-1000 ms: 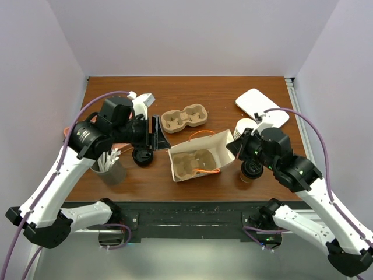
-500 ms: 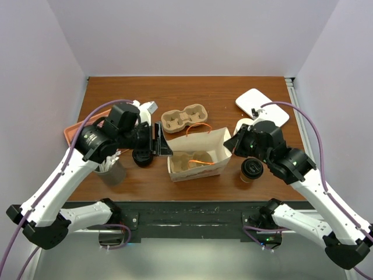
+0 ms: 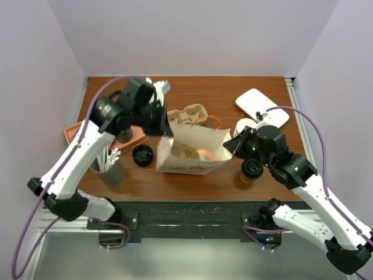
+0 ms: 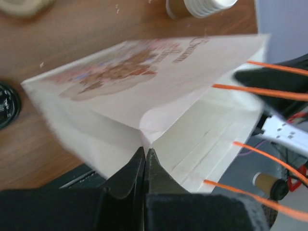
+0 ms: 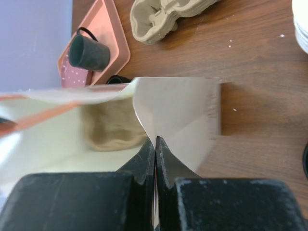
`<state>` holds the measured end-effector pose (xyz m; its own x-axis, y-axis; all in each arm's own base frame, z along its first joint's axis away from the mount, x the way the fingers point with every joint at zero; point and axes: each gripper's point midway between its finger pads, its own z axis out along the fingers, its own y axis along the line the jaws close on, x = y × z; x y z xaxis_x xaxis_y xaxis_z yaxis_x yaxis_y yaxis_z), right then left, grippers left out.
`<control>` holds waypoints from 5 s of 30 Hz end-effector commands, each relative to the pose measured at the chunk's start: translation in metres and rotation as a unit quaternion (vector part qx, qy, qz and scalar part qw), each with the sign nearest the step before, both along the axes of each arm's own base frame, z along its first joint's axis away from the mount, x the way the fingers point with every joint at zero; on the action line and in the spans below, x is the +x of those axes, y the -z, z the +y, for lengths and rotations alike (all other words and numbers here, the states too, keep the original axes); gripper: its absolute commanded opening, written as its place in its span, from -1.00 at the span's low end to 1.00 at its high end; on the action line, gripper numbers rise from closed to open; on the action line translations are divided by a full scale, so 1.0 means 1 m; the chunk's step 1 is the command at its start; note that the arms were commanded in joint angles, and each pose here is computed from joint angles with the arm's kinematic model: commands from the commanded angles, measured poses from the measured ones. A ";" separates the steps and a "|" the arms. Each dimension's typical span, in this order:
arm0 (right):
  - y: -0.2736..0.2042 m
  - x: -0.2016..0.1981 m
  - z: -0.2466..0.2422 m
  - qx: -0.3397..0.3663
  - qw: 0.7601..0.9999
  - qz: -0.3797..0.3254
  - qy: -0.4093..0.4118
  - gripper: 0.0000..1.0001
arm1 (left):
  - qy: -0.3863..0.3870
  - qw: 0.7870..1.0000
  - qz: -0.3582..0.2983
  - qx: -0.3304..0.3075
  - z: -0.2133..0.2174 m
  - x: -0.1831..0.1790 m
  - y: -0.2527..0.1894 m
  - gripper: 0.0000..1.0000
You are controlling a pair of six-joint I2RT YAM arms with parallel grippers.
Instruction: Pack the takeout coffee
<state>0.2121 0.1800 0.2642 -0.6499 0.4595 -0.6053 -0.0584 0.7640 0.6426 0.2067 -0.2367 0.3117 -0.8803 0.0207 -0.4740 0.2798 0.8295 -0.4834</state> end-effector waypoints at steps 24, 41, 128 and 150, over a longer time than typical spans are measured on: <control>0.009 0.012 -0.003 0.037 0.997 -0.057 0.030 -1.00 | 0.051 0.997 -0.029 -0.052 -0.039 -0.009 -0.026 -1.00; -0.029 -0.003 -0.022 0.008 0.992 -0.127 0.007 -1.00 | 0.065 0.997 -0.049 -0.012 -0.034 -0.017 -0.003 -1.00; -0.025 0.011 -0.022 -0.024 0.983 -0.181 0.005 -1.00 | 0.095 0.987 -0.131 0.009 -0.040 0.008 -0.070 -1.00; -0.029 0.012 -0.029 -0.032 0.985 -0.168 0.021 -1.00 | 0.062 0.989 -0.135 -0.012 -0.024 0.009 -0.067 -1.00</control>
<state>0.2305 0.1513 0.3219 -0.3474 0.4075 -0.8445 -0.2530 0.8265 0.5029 0.2165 -0.2580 0.3646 -0.7339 0.1279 -0.6671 0.4832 0.7885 -0.3805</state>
